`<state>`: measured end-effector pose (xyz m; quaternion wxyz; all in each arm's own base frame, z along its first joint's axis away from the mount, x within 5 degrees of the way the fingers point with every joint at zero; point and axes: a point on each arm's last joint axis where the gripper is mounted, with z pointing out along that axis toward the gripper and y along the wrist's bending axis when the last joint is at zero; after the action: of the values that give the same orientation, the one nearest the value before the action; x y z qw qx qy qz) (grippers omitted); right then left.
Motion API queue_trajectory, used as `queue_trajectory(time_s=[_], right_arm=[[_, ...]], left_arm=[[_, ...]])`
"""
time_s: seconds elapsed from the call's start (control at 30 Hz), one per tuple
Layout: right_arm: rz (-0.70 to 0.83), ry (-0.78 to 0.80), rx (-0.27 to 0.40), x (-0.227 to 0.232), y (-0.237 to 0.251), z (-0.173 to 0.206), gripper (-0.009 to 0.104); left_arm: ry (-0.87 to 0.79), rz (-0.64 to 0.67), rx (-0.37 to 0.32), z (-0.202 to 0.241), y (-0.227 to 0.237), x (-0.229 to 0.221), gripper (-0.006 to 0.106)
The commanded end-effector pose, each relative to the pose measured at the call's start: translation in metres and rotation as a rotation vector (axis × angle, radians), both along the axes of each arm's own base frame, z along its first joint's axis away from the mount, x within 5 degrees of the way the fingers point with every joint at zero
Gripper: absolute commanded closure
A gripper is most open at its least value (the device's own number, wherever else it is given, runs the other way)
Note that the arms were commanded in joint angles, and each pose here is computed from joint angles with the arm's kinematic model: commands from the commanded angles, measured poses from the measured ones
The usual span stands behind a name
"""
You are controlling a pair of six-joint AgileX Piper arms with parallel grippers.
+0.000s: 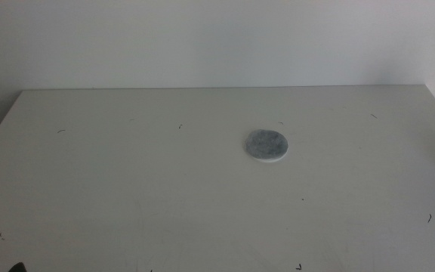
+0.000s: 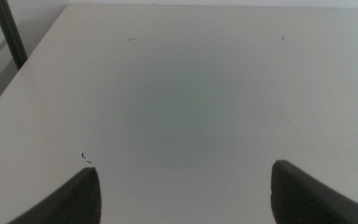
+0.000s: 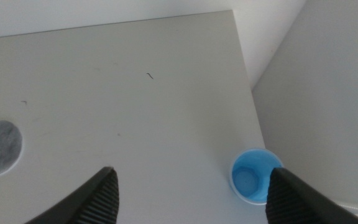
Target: Place an empty cup on a cup mat.
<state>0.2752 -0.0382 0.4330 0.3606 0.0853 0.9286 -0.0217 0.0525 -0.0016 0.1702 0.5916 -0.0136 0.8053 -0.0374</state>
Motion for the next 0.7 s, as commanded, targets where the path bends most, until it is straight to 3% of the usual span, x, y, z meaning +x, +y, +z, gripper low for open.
queue_trajectory(time_s=[0.0, 0.3, 0.67], right_arm=[[-0.051, -0.088, -0.005, -0.004, -0.015, 0.016, 0.036], [-0.225, -0.015, -0.001, -0.002, -0.069, -0.001, 0.036], [-0.352, 0.164, 0.067, 0.002, -0.11, -0.043, 0.036]], left_arm=[[-0.082, -0.001, -0.015, 0.008, 0.0, 0.001, -0.005], [-0.082, -0.001, -0.015, 0.008, 0.0, 0.001, -0.005], [-0.082, -0.001, -0.015, 0.008, 0.0, 0.001, -0.005]])
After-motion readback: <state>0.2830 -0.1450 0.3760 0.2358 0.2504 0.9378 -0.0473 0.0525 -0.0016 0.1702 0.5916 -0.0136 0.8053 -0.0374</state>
